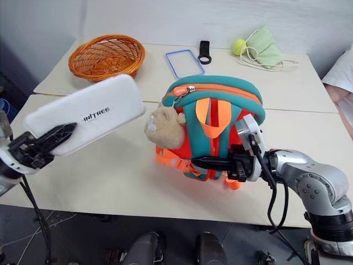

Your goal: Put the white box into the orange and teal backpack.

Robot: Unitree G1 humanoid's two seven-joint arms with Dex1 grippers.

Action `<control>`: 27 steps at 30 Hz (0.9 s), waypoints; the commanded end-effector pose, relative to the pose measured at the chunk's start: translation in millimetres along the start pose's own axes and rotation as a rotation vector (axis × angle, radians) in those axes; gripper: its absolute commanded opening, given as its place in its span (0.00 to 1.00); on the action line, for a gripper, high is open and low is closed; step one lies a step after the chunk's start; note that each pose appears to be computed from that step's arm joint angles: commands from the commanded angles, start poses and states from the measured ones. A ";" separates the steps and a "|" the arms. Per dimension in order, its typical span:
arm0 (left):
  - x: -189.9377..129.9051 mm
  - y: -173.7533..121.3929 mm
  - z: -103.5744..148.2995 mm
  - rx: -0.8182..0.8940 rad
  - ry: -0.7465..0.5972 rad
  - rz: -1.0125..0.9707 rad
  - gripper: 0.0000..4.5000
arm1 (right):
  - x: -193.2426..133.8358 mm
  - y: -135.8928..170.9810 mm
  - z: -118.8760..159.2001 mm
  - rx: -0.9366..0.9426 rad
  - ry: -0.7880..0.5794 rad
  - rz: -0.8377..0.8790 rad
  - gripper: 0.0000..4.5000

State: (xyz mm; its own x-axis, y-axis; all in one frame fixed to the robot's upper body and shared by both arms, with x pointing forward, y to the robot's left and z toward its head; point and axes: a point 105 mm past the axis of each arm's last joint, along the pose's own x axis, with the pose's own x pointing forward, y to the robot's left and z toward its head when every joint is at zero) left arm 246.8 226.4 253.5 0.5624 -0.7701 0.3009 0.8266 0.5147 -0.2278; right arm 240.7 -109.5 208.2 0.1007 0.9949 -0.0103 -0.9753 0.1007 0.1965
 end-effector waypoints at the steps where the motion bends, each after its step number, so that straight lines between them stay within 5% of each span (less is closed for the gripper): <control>1: 29.9 -21.9 13.8 0.140 -0.017 -0.126 0.26 | -2.9 5.7 0.1 -0.015 0.033 0.038 0.01; 4: 45.2 -31.9 5.5 0.152 0.047 -0.214 0.26 | -3.5 4.4 2.6 -0.018 0.027 0.040 0.01; 18: 92.2 15.1 -55.5 0.370 0.486 -0.190 0.26 | -0.1 1.7 6.5 -0.047 0.029 0.020 0.01; 27: 200.4 -25.5 -74.0 0.437 0.423 -0.458 0.26 | 4.2 4.8 2.5 -0.032 0.028 0.044 0.01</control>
State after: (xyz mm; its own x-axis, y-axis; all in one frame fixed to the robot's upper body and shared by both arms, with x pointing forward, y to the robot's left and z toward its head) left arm 338.4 41.7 237.8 0.2167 -0.9671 -0.1334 0.9644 0.1908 0.1834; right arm 242.4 -109.1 206.6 0.0843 0.9955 -0.0443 -0.9777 0.0912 0.1889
